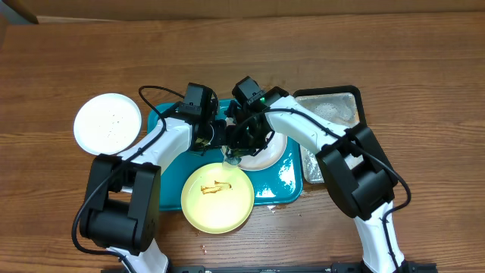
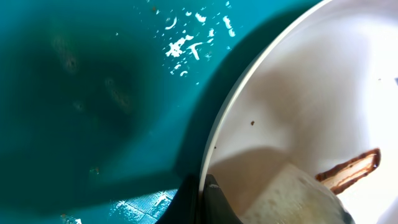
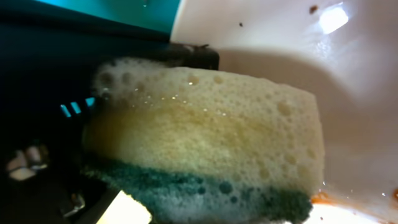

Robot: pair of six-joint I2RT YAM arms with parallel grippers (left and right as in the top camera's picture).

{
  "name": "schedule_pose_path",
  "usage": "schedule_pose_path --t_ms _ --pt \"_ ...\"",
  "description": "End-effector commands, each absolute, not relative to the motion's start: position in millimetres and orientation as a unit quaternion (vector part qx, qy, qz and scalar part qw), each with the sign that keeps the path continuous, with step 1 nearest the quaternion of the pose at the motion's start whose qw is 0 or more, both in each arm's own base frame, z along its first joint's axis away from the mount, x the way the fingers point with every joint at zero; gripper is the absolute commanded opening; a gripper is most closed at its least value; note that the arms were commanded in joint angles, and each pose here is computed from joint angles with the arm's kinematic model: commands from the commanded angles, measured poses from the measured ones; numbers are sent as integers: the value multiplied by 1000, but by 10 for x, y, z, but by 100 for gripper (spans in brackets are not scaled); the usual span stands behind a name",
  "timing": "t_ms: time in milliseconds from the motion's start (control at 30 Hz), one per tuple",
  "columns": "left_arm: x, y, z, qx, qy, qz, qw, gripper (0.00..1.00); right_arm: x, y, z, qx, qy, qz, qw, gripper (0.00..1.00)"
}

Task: Clean dirty plates on tray and stack at the side
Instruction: 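Scrub the sauce smear on the white plate with the sponge, right gripper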

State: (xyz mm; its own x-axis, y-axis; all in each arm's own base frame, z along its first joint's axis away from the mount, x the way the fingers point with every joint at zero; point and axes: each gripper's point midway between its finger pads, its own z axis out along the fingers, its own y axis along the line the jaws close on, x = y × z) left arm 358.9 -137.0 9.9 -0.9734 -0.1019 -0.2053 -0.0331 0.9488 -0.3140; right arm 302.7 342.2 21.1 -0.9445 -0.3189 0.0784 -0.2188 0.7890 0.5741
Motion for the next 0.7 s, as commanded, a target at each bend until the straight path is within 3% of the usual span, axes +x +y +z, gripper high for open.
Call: schedule_pose_path --t_ms 0,333,667 --pt "3655 -1458 179 -38 977 -173 117 4 2976 3358 -67 120 -947 -275 116 4" --pt "3638 -1453 172 -38 978 -172 114 4 3239 3170 -83 92 -952 -276 95 4" --pt "3620 -1448 166 -39 978 -171 110 4 3467 2518 -265 50 -982 -166 75 4"
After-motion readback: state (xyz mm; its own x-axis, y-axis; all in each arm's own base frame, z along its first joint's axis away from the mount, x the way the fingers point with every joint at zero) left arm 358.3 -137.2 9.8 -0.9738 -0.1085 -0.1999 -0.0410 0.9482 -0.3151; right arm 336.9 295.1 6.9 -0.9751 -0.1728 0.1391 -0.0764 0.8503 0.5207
